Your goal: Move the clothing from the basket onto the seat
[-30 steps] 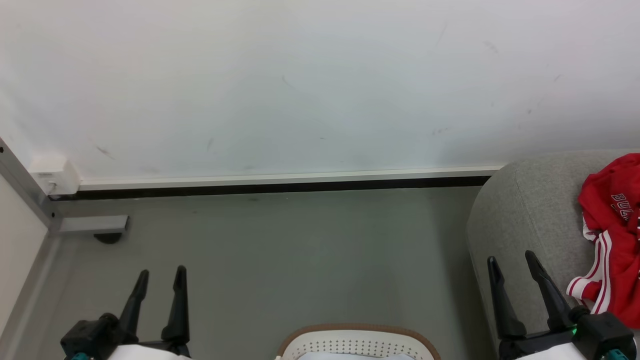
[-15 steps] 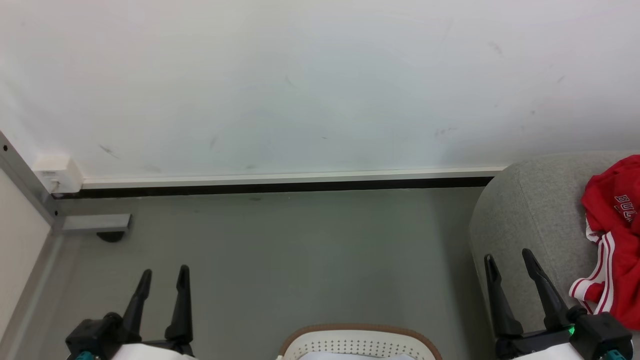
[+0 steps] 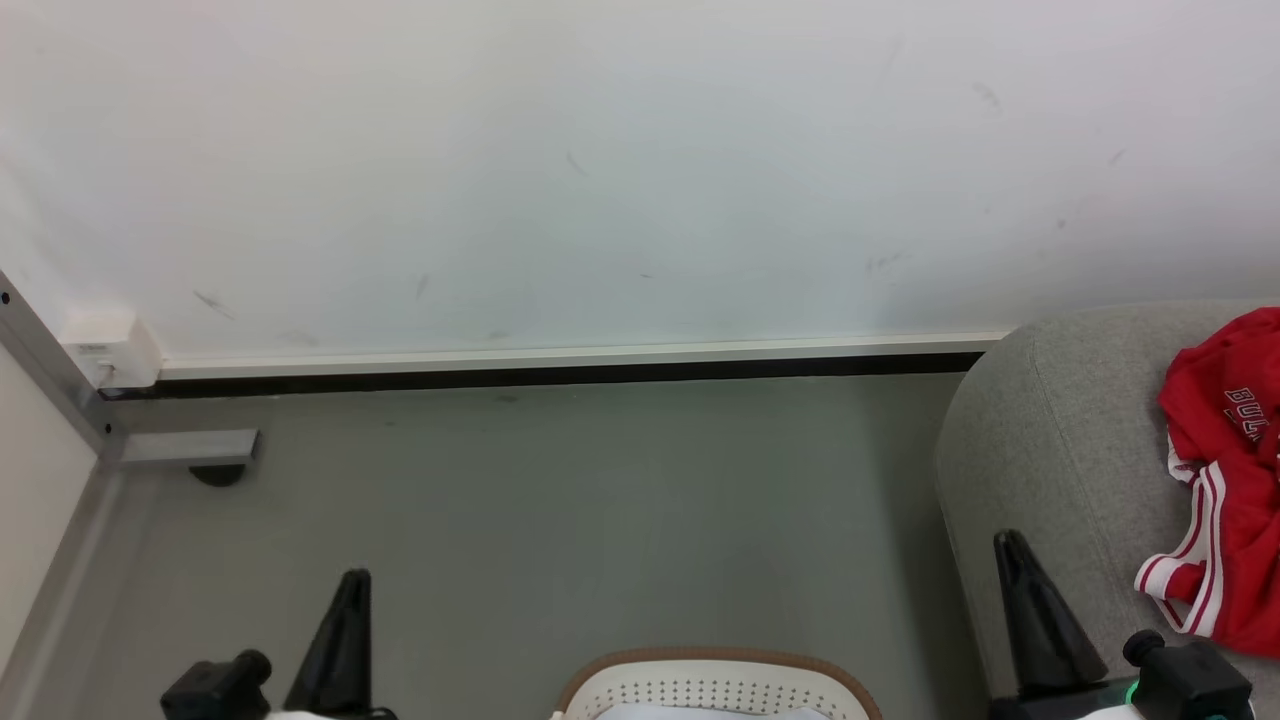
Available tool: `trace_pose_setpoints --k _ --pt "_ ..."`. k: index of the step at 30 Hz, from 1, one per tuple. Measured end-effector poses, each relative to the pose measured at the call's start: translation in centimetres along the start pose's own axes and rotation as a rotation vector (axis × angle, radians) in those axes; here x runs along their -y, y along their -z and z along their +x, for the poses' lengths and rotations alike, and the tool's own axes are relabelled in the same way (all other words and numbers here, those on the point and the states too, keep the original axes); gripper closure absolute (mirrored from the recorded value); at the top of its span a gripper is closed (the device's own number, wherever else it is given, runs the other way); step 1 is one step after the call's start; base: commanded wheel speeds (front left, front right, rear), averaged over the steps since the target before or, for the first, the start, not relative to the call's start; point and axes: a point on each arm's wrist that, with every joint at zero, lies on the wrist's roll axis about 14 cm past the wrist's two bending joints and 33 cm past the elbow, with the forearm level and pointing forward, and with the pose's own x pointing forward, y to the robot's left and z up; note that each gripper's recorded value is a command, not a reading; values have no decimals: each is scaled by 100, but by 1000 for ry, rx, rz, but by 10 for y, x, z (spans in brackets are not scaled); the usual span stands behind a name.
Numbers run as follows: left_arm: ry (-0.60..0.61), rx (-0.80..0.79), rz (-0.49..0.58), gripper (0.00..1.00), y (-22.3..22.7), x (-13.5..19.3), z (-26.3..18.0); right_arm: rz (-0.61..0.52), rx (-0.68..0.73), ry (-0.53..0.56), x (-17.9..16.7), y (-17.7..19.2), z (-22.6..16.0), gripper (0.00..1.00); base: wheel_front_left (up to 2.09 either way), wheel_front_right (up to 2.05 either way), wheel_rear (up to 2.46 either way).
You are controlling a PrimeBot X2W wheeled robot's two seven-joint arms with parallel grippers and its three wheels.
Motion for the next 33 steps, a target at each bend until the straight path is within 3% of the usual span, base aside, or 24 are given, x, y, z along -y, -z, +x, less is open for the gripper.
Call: trace_pose_setpoints --k 33 --pt "-136 -24 -502 100 -1 -23 3 501 -24 154 36 7 -1 100 0 0 0"
